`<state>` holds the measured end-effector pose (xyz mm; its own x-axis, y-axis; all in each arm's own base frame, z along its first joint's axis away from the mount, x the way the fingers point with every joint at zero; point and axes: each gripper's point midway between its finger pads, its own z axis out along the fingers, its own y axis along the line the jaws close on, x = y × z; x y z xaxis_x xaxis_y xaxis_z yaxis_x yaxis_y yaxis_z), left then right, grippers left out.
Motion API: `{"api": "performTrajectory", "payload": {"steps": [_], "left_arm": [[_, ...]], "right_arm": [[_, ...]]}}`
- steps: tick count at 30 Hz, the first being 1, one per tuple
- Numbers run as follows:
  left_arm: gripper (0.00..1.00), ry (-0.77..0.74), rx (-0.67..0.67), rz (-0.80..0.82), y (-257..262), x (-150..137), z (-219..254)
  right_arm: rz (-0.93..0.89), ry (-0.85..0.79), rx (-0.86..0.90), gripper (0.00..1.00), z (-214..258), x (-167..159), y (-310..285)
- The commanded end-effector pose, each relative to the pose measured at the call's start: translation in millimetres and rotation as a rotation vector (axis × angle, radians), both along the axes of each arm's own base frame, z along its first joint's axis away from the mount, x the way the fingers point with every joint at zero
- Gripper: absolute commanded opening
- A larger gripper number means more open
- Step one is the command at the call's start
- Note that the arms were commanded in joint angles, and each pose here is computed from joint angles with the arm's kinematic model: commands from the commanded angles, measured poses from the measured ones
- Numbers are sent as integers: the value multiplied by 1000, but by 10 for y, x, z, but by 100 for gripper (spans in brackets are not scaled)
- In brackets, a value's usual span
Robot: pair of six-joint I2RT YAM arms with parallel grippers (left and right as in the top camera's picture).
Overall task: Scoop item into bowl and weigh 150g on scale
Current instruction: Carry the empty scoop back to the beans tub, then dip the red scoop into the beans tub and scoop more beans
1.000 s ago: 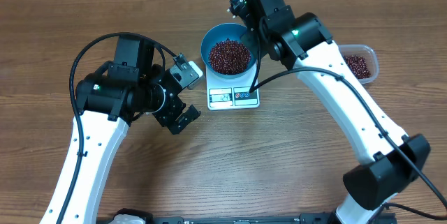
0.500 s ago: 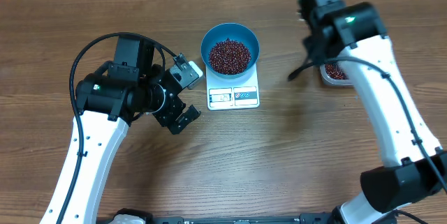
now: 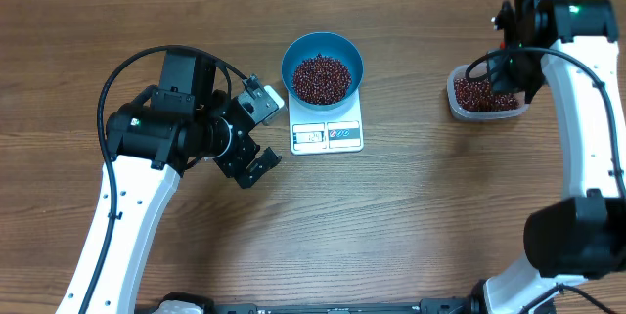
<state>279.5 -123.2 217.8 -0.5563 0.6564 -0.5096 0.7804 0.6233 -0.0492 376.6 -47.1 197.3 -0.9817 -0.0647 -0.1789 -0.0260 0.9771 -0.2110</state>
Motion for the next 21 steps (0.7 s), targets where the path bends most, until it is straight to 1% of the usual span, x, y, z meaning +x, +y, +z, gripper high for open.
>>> {"api": "performTrajectory", "payload": {"steps": [1,3,8,16,21], "left_arm": [[100,-8,-8,20,16,-7,35],[100,-8,-8,20,16,-7,35],[100,-8,-8,20,16,-7,35],[100,-8,-8,20,16,-7,35],[100,-8,-8,20,16,-7,35]], "right_arm": [[-8,72,31,4,-334,0,28],[-10,94,17,4,-455,-3,3],[-44,135,-93,4,-626,6,-189],[-35,156,-97,4,-893,144,-256],[-77,222,-156,4,-1079,91,-484]]}}
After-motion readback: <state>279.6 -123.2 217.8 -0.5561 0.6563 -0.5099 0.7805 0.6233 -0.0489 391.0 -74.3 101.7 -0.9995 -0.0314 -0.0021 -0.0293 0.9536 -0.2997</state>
